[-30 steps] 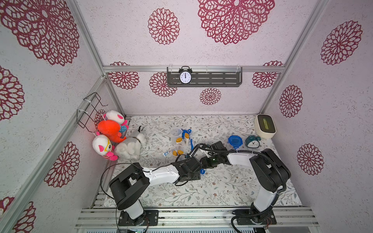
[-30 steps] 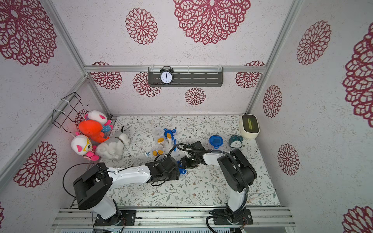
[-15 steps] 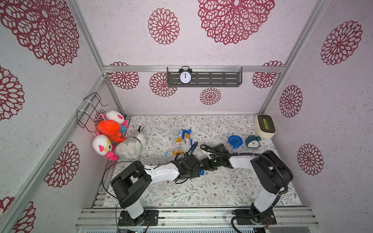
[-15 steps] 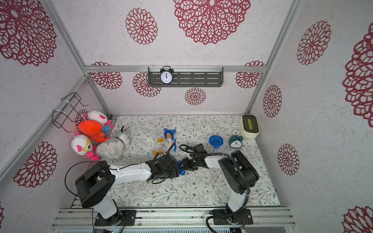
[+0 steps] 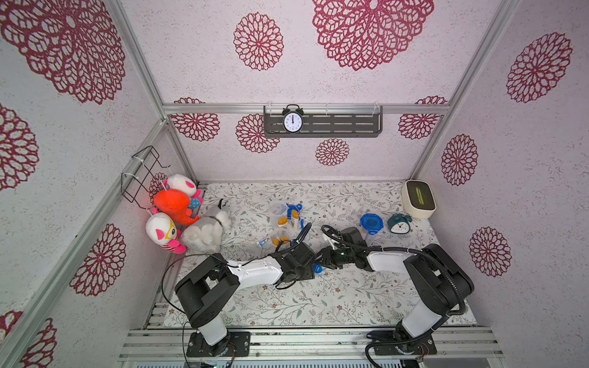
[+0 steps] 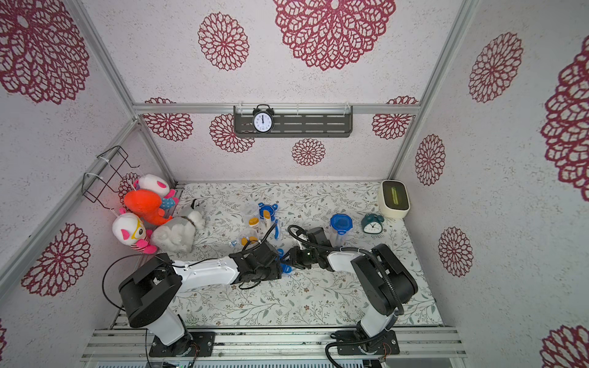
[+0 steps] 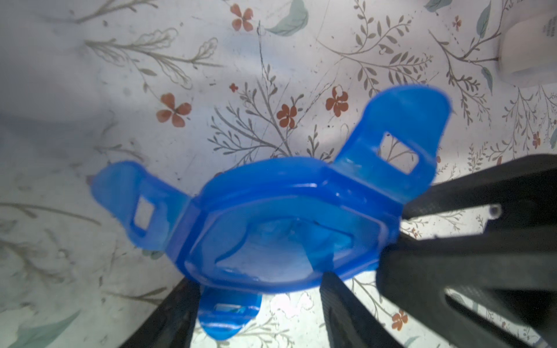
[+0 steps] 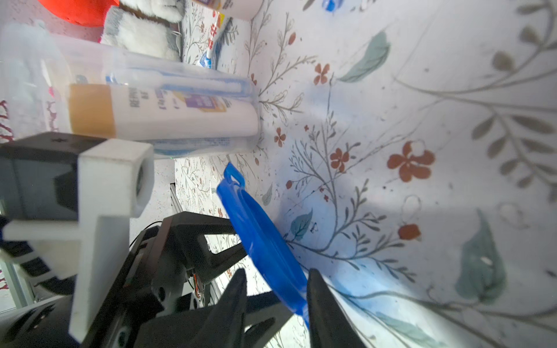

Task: Pack away toiletry kits
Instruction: Pick up the lid from the center of the board.

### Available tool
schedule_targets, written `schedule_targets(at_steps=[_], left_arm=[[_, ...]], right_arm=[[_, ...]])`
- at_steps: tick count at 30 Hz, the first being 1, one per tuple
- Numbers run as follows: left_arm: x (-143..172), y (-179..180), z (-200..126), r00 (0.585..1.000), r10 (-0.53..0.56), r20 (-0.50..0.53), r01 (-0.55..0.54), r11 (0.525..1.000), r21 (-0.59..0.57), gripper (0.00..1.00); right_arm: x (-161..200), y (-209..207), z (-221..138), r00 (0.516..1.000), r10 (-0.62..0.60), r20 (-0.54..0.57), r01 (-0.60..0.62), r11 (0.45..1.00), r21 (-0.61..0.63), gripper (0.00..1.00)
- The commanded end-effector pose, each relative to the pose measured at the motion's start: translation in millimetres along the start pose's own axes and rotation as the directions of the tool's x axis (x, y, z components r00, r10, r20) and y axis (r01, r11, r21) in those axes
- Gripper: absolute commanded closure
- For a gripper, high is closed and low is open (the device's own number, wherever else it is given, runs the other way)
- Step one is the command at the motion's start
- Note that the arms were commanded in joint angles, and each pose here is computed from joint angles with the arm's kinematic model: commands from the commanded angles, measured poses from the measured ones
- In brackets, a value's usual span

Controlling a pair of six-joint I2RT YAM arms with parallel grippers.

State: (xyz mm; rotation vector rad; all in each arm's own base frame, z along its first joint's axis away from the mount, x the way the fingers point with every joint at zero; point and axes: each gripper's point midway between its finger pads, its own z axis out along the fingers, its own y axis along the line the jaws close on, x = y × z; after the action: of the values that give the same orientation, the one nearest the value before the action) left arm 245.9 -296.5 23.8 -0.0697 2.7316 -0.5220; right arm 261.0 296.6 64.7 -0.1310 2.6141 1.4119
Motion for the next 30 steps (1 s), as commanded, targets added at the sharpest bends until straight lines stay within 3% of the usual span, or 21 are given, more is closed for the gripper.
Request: schedule_targets(at_steps=[1, 11, 23, 30], left_arm=[[0, -16, 6, 1.0, 0.006, -0.002, -0.006, 0.998, 0.067, 0.33], [-3, -18, 2, 1.0, 0.021, 0.012, -0.022, 0.997, 0.077, 0.34], [-12, -20, -12, 0.998, 0.022, 0.051, -0.026, 0.996, 0.088, 0.35], [-17, -25, -17, 0.997, 0.022, 0.07, -0.028, 0.995, 0.097, 0.36]], right_arm=[[10, 45, 1, 0.997, -0.061, -0.053, 0.052, 0.986, -0.157, 0.69], [21, 35, 12, 0.982, -0.166, -0.092, 0.157, 0.983, -0.099, 0.73], [32, 30, 13, 0.956, -0.258, -0.139, 0.25, 0.965, -0.073, 0.9], [27, 36, 2, 0.958, -0.271, -0.097, 0.269, 0.963, -0.034, 0.99]])
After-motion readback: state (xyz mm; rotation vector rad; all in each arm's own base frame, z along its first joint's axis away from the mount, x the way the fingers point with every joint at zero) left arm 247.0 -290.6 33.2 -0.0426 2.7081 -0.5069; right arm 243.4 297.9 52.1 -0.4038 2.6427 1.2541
